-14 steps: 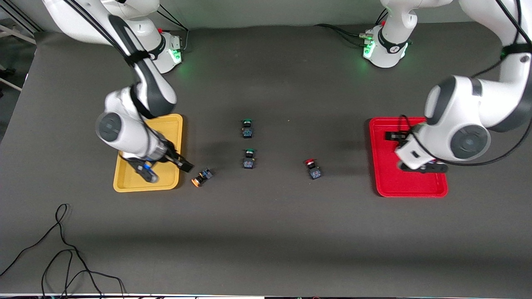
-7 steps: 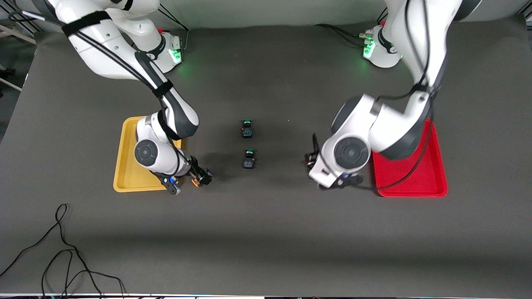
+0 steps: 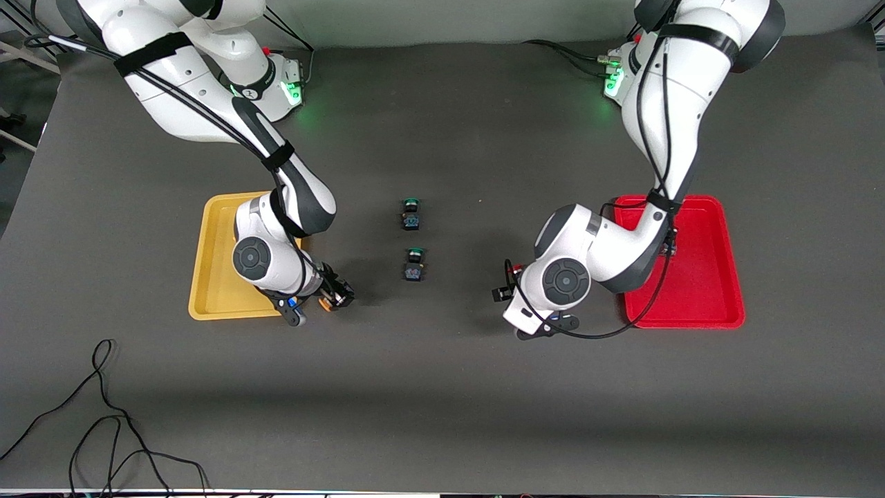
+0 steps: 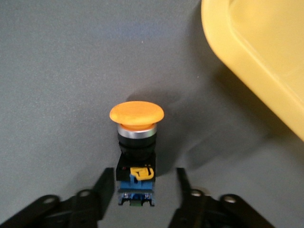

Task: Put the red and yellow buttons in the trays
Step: 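Lower the yellow button into the yellow tray and open the right gripper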

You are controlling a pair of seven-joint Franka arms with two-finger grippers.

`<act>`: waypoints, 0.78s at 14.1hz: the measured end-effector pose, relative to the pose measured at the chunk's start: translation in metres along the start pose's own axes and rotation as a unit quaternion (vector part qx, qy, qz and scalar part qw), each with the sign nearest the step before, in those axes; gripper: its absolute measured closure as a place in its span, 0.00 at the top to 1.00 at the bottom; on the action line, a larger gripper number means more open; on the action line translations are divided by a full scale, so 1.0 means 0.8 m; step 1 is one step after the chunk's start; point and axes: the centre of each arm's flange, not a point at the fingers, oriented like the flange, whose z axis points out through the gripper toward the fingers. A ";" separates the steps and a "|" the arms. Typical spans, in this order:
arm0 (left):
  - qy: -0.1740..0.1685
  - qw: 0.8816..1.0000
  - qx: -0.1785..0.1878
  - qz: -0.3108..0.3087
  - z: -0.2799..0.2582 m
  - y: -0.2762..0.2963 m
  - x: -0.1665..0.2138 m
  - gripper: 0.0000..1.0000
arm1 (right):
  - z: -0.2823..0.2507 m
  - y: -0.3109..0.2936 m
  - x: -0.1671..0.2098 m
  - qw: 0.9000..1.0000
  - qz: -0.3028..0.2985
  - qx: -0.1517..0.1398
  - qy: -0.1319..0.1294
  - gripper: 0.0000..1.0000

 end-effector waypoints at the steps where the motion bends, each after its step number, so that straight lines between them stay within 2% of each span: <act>1: -0.003 1.000 0.002 0.000 0.011 -0.002 -0.003 0.93 | 0.000 0.000 0.000 1.000 -0.002 -0.001 0.002 0.41; 2: -0.006 1.000 0.005 0.000 0.019 -0.005 -0.006 0.83 | 0.000 0.000 0.001 1.000 -0.002 -0.001 0.003 0.33; 3: -0.007 1.000 0.006 0.000 0.024 -0.006 -0.008 0.83 | -0.001 0.000 0.001 1.000 -0.002 -0.001 0.004 0.33; 5: -0.004 1.000 0.004 0.001 0.034 -0.007 -0.010 0.73 | -0.011 -0.004 0.005 1.000 -0.003 0.003 0.008 0.33; 6: -0.002 1.000 0.002 0.001 0.038 -0.008 -0.011 0.73 | -0.025 -0.006 0.006 1.000 -0.003 0.001 0.008 0.33; 7: -0.001 1.000 0.001 0.001 0.041 -0.009 -0.012 0.66 | -0.049 -0.007 0.007 1.000 -0.003 -0.005 0.008 0.33; 8: 0.000 1.000 0.000 0.001 0.042 -0.009 -0.012 0.66 | -0.083 -0.005 0.008 1.000 -0.003 -0.013 0.009 0.33; 11: 0.004 1.000 -0.003 -0.020 0.033 -0.005 -0.014 0.40 | -0.190 0.029 0.024 0.999 -0.017 -0.029 0.018 0.33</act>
